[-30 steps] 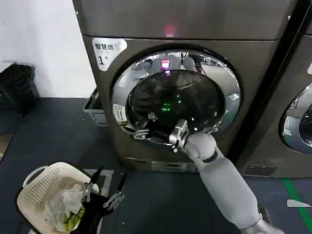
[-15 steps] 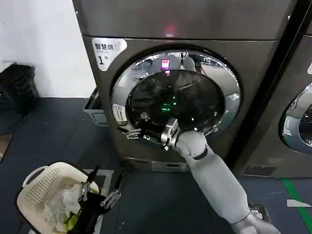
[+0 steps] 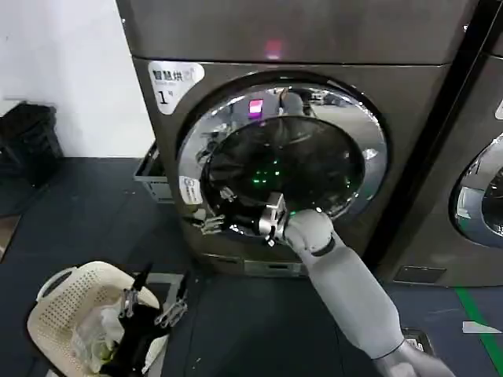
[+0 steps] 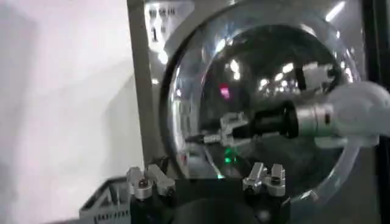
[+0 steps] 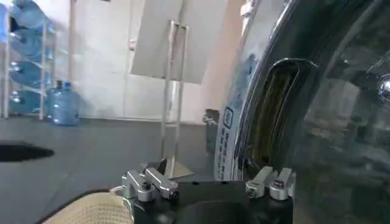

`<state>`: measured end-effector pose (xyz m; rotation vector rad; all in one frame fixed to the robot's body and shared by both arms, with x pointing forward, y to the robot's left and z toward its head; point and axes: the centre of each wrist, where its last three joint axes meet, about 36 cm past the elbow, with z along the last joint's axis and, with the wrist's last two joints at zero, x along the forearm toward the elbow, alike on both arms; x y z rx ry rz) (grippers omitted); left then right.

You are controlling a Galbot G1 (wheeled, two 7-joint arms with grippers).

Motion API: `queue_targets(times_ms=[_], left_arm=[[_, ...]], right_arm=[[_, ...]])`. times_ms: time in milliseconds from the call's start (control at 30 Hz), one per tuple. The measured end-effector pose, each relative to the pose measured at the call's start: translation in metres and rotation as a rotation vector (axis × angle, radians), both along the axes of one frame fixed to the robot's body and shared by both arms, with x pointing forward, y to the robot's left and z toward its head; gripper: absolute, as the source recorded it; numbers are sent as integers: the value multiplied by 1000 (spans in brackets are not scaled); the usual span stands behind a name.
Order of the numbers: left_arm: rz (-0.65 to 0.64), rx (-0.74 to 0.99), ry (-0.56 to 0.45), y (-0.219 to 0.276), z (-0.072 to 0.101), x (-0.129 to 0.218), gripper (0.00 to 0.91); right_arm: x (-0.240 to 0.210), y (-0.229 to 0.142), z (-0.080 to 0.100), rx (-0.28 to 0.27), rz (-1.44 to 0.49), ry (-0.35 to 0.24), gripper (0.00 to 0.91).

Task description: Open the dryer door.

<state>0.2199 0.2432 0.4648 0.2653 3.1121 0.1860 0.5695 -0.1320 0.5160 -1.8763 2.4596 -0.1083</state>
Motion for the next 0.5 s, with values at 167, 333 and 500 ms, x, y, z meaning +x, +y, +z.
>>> queue_targets(times_ms=[167,333,500], left_arm=[[64,5,40,19,10,8,907],[92,11,10,31,17,15,907],[60,-50,-16,46,19,26,907]], right_arm=[[-8,-8,-1,1,69,11,907],[-14,-20,-1,8,108,18,907],[-21,-29,-2,-4,163,1,907]])
